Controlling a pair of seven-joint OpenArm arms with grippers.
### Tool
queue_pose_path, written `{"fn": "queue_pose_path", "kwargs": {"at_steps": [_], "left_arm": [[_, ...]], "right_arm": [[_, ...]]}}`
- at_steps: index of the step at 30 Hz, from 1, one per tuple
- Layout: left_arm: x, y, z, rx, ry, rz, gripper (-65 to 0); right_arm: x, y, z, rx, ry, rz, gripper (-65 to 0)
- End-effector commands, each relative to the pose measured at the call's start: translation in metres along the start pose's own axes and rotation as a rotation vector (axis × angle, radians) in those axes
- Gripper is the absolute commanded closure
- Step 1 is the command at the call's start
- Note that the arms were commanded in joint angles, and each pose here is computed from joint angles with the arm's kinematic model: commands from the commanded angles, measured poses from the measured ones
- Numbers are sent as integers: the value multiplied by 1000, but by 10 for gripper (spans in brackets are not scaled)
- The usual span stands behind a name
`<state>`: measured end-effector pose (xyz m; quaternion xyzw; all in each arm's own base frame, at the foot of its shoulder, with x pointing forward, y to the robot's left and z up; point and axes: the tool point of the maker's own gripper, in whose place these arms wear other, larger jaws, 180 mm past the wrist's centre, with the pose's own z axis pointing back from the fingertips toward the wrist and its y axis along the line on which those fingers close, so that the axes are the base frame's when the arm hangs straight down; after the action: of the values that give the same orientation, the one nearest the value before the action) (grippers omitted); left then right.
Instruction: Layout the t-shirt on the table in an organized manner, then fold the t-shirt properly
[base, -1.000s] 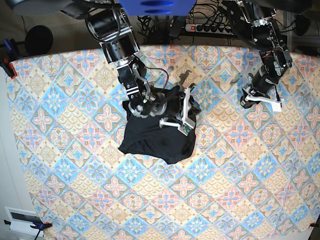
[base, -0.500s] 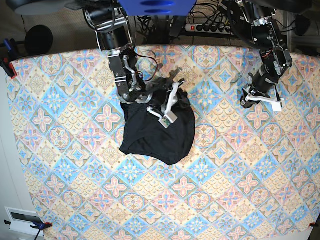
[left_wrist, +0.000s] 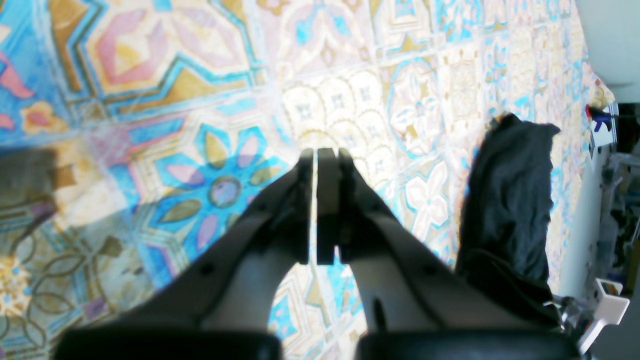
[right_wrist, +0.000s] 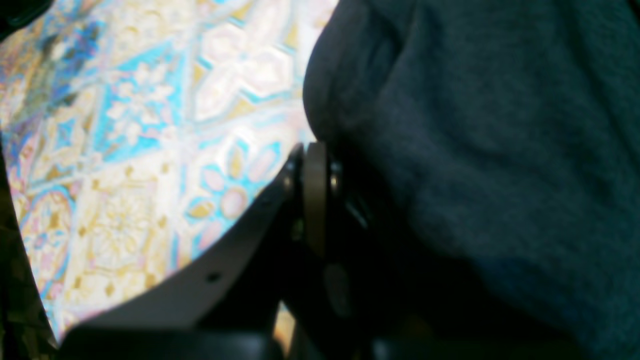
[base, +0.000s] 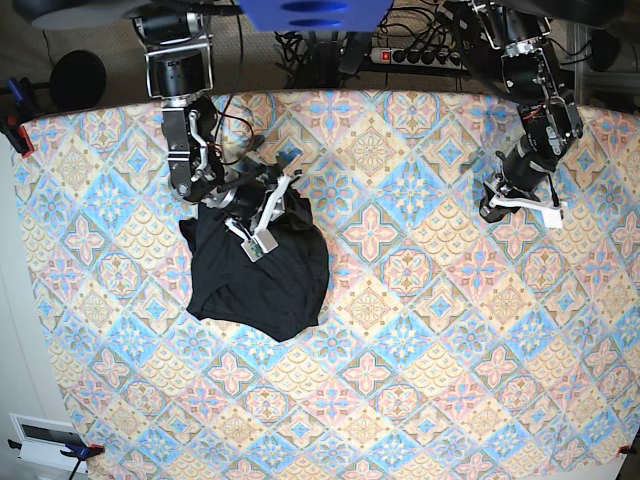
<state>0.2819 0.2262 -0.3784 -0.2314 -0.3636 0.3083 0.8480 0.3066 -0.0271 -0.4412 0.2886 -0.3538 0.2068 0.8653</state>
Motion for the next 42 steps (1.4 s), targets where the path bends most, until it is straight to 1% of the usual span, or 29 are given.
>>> {"fn": "queue_pose_path", "kwargs": {"at_steps": [1, 7, 10, 17, 19, 21, 22, 24, 26, 28, 32, 35, 37, 39, 42], "left_arm": [[12, -8, 3, -25, -31, -19, 0], [11, -9, 2, -26, -25, -19, 0], [2, -16, -2, -42, 2, -34, 0], [-3, -20, -4, -50, 10, -26, 0], [-5, -21, -4, -55, 10, -20, 0], [-5, -21, -4, -55, 12, -20, 0], [-8, -23, -6, -59, 25, -25, 0], [-22, -29, -8, -71, 83, -42, 0], [-24, -37, -5, -83, 99, -79, 0], [-24, -48, 1, -104, 104, -126, 0], [-28, -52, 14, -111, 103, -176, 0], [-33, -45, 23, -91, 113, -197, 0], [-37, -40, 29, -80, 124, -207, 0], [-44, -36, 36, -71, 136, -213, 0], [-56, -30, 52, -51, 161, -246, 0]], "right_arm": [[-39, -37, 16, -138, 188, 33, 0], [-42, -57, 31, -176, 212, 59, 0], [-45, -68, 39, -197, 228, 72, 0], [-48, -69, 42, -201, 240, 72, 0], [-39, -67, 42, -201, 220, 91, 0], [-19, -62, 43, -202, 176, 135, 0], [-7, -58, 44, -200, 150, 158, 0], [18, -44, 43, -189, 86, 195, 0], [36, -28, 43, -180, 42, 220, 0], [46, -14, 51, -181, 23, 251, 0], [47, 14, 72, -179, -7, 302, 0], [44, 32, 85, -173, -27, 321, 0], [35, 35, 96, -186, -22, 313, 0], [18, 26, 112, -230, -1, 272, 0], [-26, 20, 137, -281, 77, 192, 0]]}}
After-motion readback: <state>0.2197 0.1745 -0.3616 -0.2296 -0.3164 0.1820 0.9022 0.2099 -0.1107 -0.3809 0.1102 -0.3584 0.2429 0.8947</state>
